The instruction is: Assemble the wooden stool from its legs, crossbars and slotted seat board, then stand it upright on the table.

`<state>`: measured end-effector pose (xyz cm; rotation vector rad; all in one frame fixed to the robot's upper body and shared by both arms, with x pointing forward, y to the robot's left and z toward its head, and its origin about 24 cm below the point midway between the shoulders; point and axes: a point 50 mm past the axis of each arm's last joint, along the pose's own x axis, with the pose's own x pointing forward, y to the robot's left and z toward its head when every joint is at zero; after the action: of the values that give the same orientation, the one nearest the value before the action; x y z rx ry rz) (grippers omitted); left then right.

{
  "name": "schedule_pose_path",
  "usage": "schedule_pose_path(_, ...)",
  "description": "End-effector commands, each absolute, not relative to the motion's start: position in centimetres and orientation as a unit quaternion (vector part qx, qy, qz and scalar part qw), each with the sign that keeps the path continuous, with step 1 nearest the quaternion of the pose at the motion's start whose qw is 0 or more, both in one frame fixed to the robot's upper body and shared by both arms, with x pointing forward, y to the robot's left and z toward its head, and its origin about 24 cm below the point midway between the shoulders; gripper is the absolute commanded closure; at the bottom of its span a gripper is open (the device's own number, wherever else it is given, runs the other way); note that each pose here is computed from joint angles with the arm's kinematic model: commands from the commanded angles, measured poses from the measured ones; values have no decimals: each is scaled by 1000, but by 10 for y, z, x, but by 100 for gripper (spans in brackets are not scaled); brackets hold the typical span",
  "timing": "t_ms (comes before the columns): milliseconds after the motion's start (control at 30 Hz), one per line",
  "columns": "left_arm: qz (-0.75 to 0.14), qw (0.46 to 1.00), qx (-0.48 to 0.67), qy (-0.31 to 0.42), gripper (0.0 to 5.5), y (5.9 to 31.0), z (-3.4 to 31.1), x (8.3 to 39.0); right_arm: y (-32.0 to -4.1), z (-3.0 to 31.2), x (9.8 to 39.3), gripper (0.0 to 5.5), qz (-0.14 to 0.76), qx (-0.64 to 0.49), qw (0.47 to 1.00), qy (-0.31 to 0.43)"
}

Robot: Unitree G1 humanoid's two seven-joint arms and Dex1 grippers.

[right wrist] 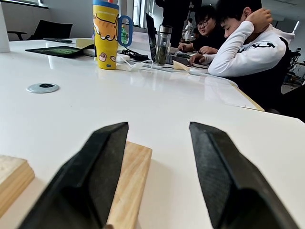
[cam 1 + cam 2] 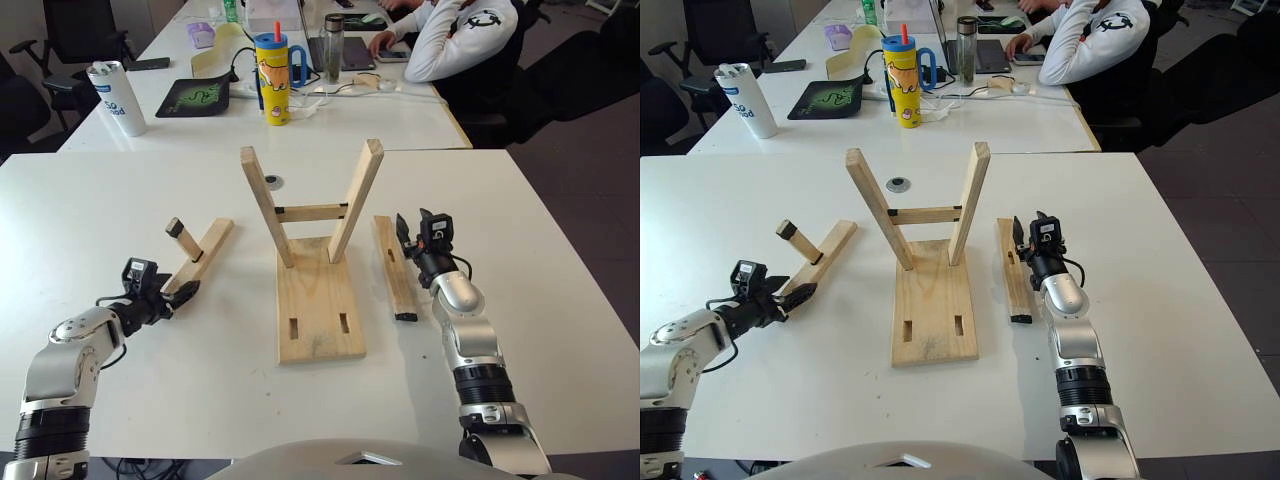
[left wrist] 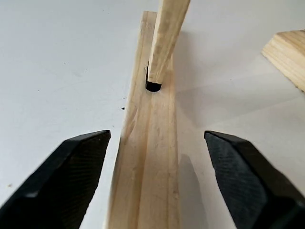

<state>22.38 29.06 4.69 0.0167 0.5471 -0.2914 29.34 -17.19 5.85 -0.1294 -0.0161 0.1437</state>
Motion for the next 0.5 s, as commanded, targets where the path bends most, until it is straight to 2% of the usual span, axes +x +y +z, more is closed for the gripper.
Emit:
schedule_pose_path(33, -142, 950, 14, 279, 170, 291, 38, 224, -171, 61, 296, 312, 75, -67, 995, -11)
schedule_pose_path(67, -142, 949, 18, 279, 170, 290, 36, 226, -170, 61, 296, 312, 75, -67, 995, -11)
schedule_pose_path(433, -144, 954, 21, 262, 330, 283, 28, 229, -168, 61, 298, 312, 79, -65, 995, -12)
schedule_pose_path(500, -141, 957, 19, 251, 345, 282, 28, 231, -168, 61, 299, 312, 80, -66, 995, -13)
